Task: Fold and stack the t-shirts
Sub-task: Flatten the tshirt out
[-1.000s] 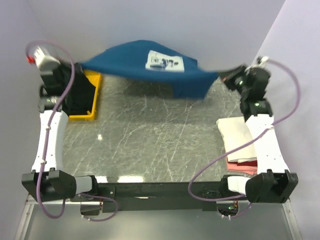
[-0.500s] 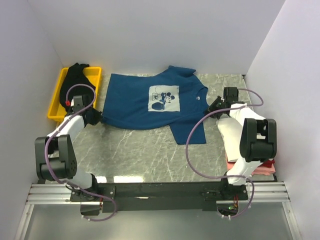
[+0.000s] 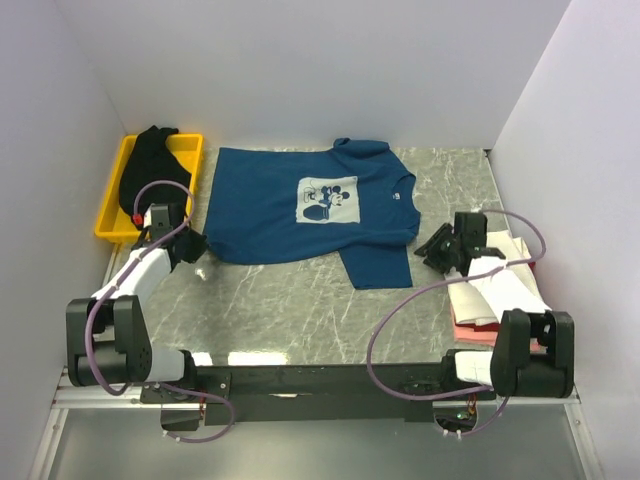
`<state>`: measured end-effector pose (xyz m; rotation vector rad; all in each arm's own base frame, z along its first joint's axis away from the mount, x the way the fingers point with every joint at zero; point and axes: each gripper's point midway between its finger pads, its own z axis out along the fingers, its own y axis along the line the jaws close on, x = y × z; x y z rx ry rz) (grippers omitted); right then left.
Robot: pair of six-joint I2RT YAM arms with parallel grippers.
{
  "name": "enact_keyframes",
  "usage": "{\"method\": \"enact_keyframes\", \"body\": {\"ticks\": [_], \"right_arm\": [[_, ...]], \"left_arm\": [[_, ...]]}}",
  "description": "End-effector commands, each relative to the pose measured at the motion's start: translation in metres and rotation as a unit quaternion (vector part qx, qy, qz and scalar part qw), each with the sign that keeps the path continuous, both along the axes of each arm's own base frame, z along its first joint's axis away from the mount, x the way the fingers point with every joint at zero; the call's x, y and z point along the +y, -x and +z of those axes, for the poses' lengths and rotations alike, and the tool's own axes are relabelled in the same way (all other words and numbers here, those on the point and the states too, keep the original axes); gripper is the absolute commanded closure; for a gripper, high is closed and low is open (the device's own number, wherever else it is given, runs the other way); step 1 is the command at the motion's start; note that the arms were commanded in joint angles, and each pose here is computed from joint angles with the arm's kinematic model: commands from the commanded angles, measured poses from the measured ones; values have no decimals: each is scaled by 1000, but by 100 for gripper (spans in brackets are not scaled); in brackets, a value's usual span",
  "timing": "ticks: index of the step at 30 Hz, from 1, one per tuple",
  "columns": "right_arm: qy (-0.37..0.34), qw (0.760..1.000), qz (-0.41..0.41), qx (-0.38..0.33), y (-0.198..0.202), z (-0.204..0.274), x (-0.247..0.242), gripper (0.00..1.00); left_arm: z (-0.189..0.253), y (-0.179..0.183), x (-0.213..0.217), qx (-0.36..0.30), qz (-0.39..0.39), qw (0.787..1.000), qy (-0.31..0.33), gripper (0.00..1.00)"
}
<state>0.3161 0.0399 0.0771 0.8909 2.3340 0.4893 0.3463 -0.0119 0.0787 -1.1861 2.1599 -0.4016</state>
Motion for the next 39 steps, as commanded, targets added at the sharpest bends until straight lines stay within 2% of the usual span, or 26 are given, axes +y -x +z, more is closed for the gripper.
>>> {"method": "enact_keyframes", "body": {"ticks": [1,9,17,18,19,22,31,39], "right_arm": [[18,1000,1,15,20,-21,1,55],[17,998,21,49,33,-53,21,56],[15,998,19,57,39,-60,24,62],[14,998,20,55,39,-59,25,65],[11,998,20,52,39,-58,26,79],[0,999,29,44,41,-49,30,100],[-15,999,47,-8,76,-3,35,100],[-29,997,56,-49,122,37,37,100]], "left_arm": [[16,-3,5,-29,10,999,-15,100],[6,11,6,-19,9,1000,-22,100],[-2,27,11,-9,19,999,-34,100],[0,28,11,-12,21,999,-34,100],[0,29,13,-12,25,999,-38,100],[4,35,15,-22,30,998,-44,99],[6,57,25,-40,55,996,-65,89],[4,70,32,-31,78,994,-74,88]]}}
